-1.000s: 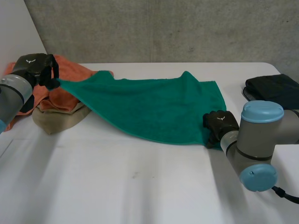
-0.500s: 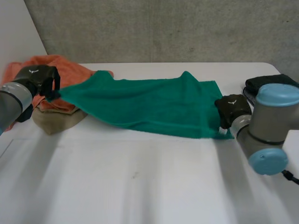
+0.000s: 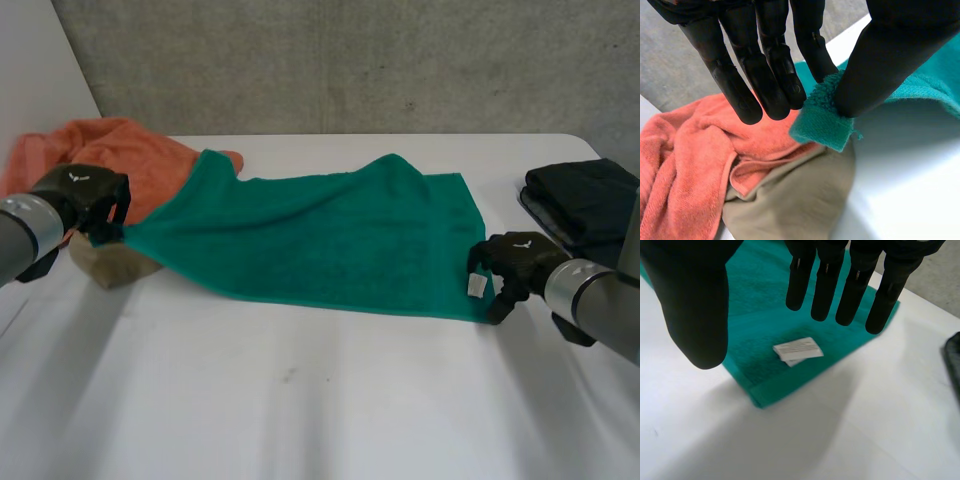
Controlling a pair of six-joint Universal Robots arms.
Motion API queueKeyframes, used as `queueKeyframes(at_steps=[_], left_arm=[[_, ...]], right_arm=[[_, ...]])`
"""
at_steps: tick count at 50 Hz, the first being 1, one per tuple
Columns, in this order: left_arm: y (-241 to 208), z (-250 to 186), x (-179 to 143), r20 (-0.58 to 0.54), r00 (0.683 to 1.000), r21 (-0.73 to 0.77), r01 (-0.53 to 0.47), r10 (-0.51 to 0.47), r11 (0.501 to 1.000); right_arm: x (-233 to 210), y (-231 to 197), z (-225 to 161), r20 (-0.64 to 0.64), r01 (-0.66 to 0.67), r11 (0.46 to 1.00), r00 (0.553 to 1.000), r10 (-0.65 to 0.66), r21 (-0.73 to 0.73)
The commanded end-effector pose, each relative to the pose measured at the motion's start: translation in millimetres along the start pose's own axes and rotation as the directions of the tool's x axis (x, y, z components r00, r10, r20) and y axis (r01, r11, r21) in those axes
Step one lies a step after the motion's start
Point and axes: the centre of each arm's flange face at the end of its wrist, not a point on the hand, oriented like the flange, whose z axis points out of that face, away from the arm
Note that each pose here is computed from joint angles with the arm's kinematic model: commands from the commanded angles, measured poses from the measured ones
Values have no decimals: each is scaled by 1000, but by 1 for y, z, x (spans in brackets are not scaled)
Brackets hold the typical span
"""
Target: Fold the laundry.
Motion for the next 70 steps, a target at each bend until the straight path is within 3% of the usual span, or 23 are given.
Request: queueKeyframes(at_steps=[1, 20, 45, 52, 56, 60, 63, 65, 69, 70], left_arm=[[-13, 12, -3, 33, 999, 28, 42, -43, 999], [-18, 17, 2, 32, 998, 31, 52, -53, 998], [-17, 15, 3, 26, 998, 29, 50, -51, 998], [-10, 10, 8, 13, 998, -6, 54, -54, 999], [-3, -1, 13, -11, 999, -64, 36, -37, 997], [9, -26, 21, -69, 997, -168, -57, 46, 984], [25, -51, 30, -170, 976, -270, -177, 134, 946], [39, -69, 38, -260, 946, -324, -274, 193, 906], [52, -87, 45, -362, 894, -337, -391, 265, 857], [53, -88, 46, -370, 886, -333, -406, 277, 851]], right_arm=[[-15, 12, 16, 34, 16, 999, 999, -17, 32], [-28, 24, 45, -16, 100, 993, 995, -99, 63], [-11, 10, 71, -114, 130, 983, 987, -116, 129], [-10, -3, 57, -124, 137, 979, 985, -119, 152], [0, -25, 27, -159, 175, 968, 976, -147, 180], [5, -25, -7, -144, 302, 948, 947, -288, 95], [8, -9, -37, -67, 435, 898, 896, -439, -58], [10, 6, -58, 30, 529, 831, 846, -533, -172], [18, 15, -75, 116, 641, 731, 765, -634, -234], [18, 14, -75, 112, 640, 732, 765, -634, -232]])
